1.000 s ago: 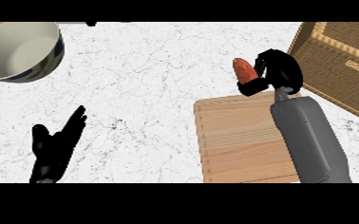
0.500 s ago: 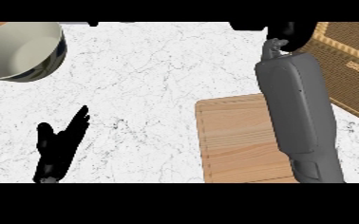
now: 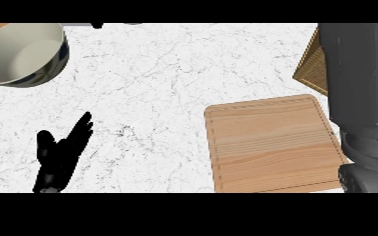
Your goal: Pick the sweet potato from the cutting board and place it in the basket
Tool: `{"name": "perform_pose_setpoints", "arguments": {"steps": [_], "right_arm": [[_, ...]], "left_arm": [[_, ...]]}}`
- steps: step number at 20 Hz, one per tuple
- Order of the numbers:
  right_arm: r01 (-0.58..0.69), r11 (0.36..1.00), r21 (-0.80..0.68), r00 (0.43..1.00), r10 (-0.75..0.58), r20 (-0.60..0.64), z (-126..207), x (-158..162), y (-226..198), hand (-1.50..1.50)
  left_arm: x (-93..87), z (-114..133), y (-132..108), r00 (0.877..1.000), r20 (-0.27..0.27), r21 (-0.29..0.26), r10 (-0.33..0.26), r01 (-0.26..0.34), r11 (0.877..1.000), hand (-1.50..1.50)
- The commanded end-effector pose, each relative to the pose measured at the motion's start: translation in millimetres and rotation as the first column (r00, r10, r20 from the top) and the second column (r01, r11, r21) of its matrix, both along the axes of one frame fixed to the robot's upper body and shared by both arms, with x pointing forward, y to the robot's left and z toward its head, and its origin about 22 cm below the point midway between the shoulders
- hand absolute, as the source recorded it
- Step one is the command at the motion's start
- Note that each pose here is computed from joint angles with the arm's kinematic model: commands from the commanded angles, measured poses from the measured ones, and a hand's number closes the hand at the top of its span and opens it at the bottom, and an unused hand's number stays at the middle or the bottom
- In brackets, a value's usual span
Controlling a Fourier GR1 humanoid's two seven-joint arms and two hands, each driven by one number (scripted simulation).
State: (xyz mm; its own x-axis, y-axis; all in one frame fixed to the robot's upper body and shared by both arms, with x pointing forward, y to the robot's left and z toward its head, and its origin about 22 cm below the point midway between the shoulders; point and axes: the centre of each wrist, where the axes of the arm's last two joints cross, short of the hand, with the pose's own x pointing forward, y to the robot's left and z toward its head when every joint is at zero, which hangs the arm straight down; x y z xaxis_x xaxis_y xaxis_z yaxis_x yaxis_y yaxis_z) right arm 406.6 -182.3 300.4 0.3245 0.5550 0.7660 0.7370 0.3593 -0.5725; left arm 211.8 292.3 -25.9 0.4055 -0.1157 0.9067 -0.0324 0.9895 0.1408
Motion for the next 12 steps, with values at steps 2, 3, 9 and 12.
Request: {"name": "perform_pose_setpoints", "arguments": {"steps": [2, 3, 9, 12], "right_arm": [[0.092, 0.995, 0.049, 0.996, -0.092, -0.004, 29, 4, -33, 1.50], [0.114, 0.993, 0.032, 0.993, -0.113, -0.021, 35, 9, -48, 1.50], [0.130, 0.991, -0.007, 0.988, -0.130, -0.078, 14, 22, -85, 1.50], [0.114, 0.993, -0.009, 0.989, -0.114, -0.097, 8, 19, -115, 1.50]], "left_arm": [[-12.7, -23, -2, 0.991, -0.125, -0.004, 0.036, -0.037, 0.999, 0.00], [-4.4, -2, 5, 0.992, -0.122, -0.016, 0.011, -0.013, 1.000, 0.00], [-13.1, -33, 0, 0.993, -0.119, 0.002, 0.009, -0.009, 1.000, 0.00], [-13.3, -28, -3, 0.992, -0.121, 0.004, 0.024, -0.023, 1.000, 0.00]]}}
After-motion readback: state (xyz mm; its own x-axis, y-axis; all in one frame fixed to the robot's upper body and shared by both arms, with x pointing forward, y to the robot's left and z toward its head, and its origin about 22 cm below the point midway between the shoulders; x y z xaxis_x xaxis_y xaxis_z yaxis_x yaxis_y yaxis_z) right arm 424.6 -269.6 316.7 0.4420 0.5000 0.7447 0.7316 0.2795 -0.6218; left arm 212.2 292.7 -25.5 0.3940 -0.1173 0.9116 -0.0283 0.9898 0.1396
